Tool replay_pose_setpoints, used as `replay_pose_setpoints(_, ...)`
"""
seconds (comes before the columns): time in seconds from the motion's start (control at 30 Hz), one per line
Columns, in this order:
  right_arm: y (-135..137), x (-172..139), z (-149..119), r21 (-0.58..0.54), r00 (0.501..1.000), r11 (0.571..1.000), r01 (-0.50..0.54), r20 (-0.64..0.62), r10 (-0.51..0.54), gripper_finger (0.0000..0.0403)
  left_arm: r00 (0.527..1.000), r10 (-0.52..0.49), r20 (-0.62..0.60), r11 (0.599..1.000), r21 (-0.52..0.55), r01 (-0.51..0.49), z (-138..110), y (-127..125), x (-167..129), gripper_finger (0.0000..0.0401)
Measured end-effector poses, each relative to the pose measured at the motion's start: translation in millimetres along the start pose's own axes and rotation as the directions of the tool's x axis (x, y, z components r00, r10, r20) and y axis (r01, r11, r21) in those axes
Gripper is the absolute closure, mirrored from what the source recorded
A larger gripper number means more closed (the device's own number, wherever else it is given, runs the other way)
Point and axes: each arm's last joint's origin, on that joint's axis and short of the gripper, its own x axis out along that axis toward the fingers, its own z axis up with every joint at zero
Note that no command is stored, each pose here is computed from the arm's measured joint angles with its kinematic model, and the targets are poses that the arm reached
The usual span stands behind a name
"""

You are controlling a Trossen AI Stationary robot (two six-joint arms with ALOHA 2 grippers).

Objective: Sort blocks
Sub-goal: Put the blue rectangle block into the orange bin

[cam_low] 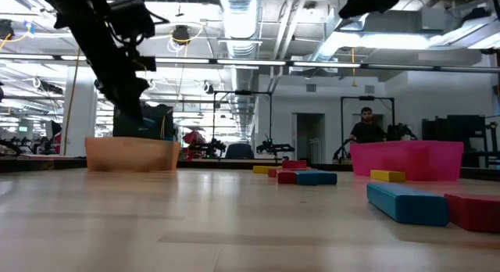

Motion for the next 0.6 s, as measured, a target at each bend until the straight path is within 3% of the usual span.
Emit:
replay_pose_setpoints(0.23,-2.3,14.0,-15.5,-0.004,0.999,1.000,0.027,-0.037,-0.027,0.0223,0.994,0.062,-0.089,0.998,-0.002,-0.063,-0.2,9.5,22.3,0.0292)
replay_pose_setpoints(0.6,-35.7,53.3,-39.8,0.074,0.971,0.979,0.190,-0.161,-0.177,0.0223,0.987,0.079,-0.142,0.997,-0.007,-0.081,1.1,15.8,44.3,0.0284)
